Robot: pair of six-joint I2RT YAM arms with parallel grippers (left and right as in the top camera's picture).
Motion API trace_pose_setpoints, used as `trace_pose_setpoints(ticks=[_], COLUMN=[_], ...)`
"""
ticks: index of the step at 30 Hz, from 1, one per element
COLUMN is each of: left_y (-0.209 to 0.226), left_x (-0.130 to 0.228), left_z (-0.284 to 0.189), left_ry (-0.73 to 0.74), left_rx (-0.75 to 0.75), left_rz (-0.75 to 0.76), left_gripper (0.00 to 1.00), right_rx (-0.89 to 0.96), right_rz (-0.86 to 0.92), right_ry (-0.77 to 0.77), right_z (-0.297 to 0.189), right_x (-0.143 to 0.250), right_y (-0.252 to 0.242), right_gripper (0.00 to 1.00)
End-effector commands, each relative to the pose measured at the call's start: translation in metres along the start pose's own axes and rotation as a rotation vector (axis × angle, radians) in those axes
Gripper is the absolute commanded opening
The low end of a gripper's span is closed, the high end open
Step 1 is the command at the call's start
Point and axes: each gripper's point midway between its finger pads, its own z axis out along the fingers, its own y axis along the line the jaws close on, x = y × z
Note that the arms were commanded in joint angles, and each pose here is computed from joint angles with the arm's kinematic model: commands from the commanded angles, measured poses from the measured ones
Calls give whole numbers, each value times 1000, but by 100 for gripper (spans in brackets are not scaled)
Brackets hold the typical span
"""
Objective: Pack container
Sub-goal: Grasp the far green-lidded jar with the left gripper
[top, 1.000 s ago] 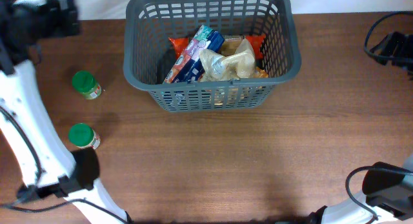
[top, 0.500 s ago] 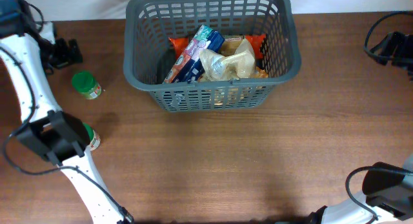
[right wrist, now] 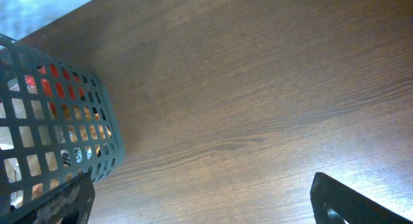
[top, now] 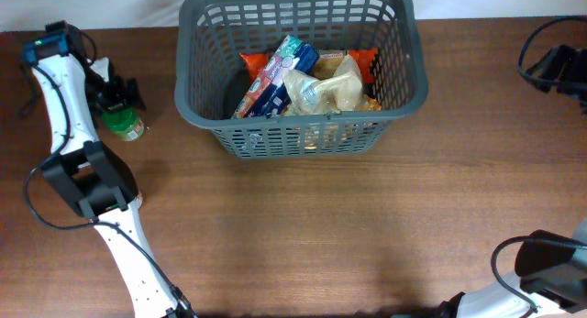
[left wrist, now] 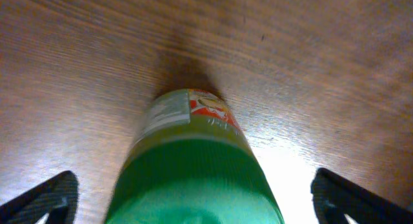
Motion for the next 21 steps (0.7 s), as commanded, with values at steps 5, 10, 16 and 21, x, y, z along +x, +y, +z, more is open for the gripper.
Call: trace_pose_setpoints(ticks=[5,10,16,21], left_y=[2,8,8,8], left_x=[13,15,15,16], left_z=[27,34,35,35], left_ry=[88,105,108,111], left_rx=[-4,-32,-34,-33], left_rz=[8,8,8,8], left_gripper=[89,89,72,64], right_rx=[-8,-8,-8,-8], right_rz=[7,7,7,7], right_ry=[-7,-7,-7,-7], right_z=[-2,-2,-2,-2], right_x=[0,0,0,0], right_y=[2,2,2,2], right_gripper=[99,99,99,99])
